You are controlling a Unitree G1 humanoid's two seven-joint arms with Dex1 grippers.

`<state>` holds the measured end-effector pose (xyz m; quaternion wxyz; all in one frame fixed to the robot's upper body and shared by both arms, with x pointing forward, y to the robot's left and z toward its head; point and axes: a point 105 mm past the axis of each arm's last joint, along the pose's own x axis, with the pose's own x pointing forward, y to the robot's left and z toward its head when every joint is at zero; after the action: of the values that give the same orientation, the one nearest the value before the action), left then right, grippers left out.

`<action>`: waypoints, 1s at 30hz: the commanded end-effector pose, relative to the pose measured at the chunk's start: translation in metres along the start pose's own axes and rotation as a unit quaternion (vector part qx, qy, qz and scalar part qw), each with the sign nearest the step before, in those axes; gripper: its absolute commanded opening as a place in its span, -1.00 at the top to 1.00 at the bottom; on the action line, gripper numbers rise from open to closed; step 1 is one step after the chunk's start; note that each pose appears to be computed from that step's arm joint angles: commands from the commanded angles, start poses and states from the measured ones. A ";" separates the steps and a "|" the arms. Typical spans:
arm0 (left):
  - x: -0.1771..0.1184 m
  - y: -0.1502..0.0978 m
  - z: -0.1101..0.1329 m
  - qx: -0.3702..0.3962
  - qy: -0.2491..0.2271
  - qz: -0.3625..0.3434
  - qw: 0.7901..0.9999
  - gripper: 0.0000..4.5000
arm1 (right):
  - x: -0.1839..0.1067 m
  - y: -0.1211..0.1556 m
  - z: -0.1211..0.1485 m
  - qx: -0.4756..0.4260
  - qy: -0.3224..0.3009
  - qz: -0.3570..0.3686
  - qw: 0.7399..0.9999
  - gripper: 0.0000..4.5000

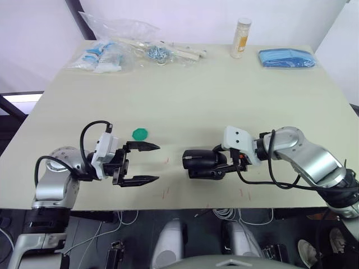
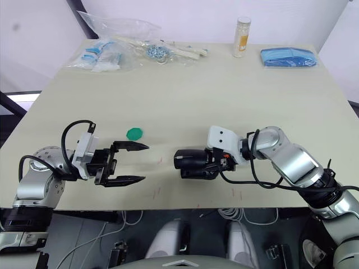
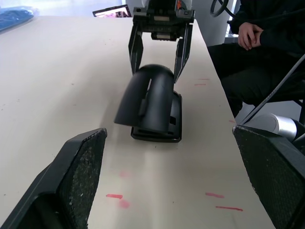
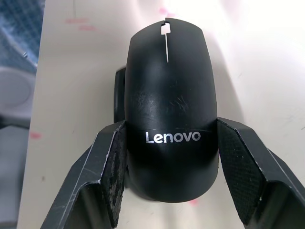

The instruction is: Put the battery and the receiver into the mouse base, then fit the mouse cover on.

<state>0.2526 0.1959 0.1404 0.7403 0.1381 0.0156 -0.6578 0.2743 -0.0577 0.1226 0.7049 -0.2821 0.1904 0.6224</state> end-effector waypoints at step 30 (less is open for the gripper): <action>-0.009 -0.005 -0.004 0.016 0.010 -0.018 1.000 -1.00 | -0.001 -0.004 -0.021 0.005 0.050 -0.007 0.999 -0.01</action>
<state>0.2526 0.2059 0.1335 0.7471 0.1418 0.0217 -0.6491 0.2782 -0.0650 0.1093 0.6963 -0.3044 0.2190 0.6120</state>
